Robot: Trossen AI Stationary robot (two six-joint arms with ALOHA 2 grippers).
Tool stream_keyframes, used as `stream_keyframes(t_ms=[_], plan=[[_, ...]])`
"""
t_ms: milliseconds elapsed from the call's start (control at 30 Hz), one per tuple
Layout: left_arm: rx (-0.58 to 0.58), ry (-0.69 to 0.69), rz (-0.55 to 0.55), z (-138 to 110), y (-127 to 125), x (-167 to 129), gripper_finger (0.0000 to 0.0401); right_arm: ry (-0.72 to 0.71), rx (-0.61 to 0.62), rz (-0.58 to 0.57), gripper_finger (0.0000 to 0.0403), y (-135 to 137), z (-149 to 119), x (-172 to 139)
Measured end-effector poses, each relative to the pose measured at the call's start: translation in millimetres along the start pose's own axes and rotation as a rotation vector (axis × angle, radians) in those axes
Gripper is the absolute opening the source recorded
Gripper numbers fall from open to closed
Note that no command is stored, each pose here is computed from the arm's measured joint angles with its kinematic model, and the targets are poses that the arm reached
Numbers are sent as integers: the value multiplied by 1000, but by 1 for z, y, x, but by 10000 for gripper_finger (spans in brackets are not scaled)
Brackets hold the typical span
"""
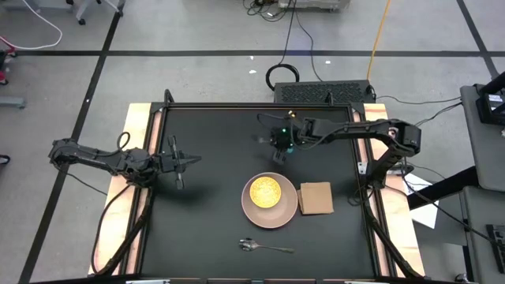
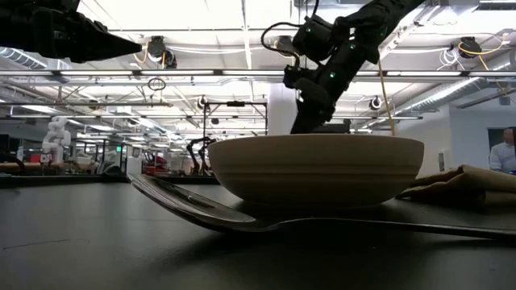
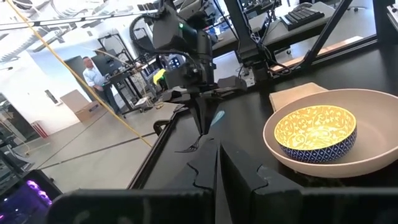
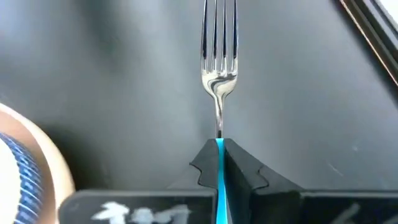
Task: Set table place
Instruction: Adjust the blue fork
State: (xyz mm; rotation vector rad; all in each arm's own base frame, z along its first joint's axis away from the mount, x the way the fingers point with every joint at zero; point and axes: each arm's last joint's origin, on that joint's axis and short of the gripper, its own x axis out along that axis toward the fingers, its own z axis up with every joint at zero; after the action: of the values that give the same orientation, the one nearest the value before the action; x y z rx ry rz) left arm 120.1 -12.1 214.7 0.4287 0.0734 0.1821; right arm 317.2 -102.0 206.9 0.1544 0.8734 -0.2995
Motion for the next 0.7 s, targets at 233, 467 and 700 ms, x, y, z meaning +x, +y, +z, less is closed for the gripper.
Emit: stream_keyframes(t_ms=[233,467,700], plan=[[3,-4,-6,0,0,0,26,-46,112,20,0,7,9,-3],[29,-6,-4,0,0,0,26,-63,233,56,0,21,15,-6],[119,-35,42,4,3,0,26,-88,335,118,0,46,26,-14]])
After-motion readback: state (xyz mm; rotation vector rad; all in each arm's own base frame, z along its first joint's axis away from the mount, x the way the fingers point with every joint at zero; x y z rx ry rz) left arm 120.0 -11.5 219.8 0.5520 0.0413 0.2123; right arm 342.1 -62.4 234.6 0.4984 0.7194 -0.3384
